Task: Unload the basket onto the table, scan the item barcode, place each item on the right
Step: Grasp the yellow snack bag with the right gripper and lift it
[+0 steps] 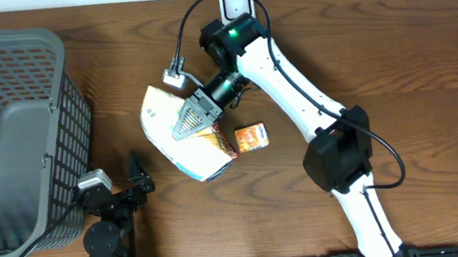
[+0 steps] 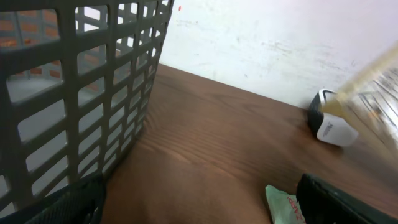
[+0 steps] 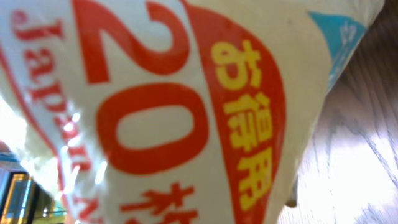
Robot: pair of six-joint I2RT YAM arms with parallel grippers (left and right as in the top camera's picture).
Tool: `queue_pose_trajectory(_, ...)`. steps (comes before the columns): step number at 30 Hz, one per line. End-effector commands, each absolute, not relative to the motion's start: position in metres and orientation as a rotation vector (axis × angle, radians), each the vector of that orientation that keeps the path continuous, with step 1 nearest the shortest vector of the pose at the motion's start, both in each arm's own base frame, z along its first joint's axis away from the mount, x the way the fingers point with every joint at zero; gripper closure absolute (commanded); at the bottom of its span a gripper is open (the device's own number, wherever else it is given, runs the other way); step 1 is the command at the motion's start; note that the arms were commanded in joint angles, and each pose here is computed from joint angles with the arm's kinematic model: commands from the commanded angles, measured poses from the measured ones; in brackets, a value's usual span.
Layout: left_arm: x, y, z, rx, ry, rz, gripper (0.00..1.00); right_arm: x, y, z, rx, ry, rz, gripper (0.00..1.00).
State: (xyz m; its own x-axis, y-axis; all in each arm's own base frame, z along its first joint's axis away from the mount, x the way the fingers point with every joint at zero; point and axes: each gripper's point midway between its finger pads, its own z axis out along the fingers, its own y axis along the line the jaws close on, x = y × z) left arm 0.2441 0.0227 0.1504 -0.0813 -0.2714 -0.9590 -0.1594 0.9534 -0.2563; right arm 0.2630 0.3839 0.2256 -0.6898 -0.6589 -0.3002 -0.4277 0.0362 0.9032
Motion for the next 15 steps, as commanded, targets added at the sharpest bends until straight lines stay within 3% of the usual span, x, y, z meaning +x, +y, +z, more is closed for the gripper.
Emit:
queue_pose_trajectory(1, 0.243, 0.025, 0.132, -0.351, 1.712, -0.080, 0.02, 0.241, 0.363, 0.244, 1.234, -2.098, -1.737, 0.99)
queue_pose_trajectory(15, 0.243, 0.025, 0.132, -0.351, 1.712, -0.080, 0.02, 0.171, 0.261, 0.254, 1.047, -2.075, -2.104, 0.99)
